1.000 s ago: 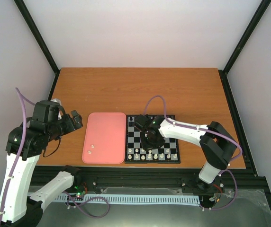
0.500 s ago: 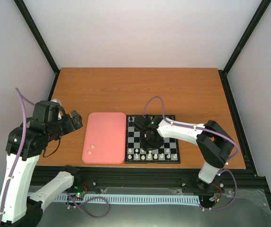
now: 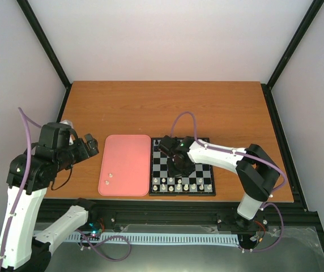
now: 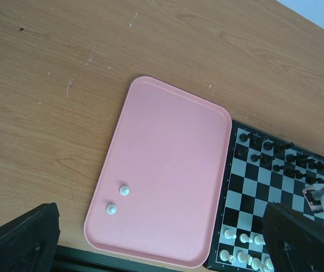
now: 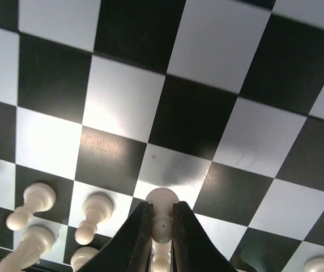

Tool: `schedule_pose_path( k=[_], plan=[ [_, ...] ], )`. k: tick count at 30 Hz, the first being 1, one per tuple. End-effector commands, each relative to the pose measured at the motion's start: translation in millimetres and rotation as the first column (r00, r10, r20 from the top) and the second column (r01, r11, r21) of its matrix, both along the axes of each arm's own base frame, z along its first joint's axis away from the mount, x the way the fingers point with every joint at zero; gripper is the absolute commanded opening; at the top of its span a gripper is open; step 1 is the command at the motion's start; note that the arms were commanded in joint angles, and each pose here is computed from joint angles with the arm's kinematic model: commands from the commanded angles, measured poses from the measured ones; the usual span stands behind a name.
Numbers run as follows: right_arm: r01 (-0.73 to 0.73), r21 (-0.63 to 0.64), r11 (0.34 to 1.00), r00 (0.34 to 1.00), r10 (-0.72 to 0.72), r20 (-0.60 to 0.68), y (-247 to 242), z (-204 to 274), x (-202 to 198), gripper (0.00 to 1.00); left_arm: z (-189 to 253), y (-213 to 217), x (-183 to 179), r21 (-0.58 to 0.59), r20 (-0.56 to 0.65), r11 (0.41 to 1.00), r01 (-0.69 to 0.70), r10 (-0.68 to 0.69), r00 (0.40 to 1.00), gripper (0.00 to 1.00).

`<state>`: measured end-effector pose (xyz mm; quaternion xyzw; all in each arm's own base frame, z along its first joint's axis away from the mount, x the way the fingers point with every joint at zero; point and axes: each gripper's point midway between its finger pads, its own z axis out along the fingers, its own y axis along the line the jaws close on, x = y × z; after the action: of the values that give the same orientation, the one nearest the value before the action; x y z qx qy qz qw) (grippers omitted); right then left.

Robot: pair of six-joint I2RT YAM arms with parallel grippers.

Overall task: Set up the chess pieces on the board
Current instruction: Place the chess piece on the chessboard.

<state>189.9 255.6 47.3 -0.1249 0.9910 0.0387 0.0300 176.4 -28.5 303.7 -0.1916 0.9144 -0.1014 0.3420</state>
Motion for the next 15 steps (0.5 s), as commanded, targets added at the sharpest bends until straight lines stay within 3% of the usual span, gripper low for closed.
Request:
schedule_pose_path(
  k=[1,8,15],
  plan=[
    [0.041,-0.020,0.999,0.997,-0.040,0.062,-2,11,16,0.11,2,-1,-1,-0.009,0.025,1.000,0.011,-0.010,1.000,1.00],
    [0.086,-0.013,0.996,0.993,-0.084,0.085,-26,26,4,0.11,-4,3,-2,0.026,0.021,1.000,0.016,-0.016,1.000,1.00],
    [0.145,0.018,0.989,0.989,-0.145,0.019,-53,28,-13,0.11,-10,6,1,0.071,0.008,0.997,0.022,-0.023,1.000,1.00]
  ],
)
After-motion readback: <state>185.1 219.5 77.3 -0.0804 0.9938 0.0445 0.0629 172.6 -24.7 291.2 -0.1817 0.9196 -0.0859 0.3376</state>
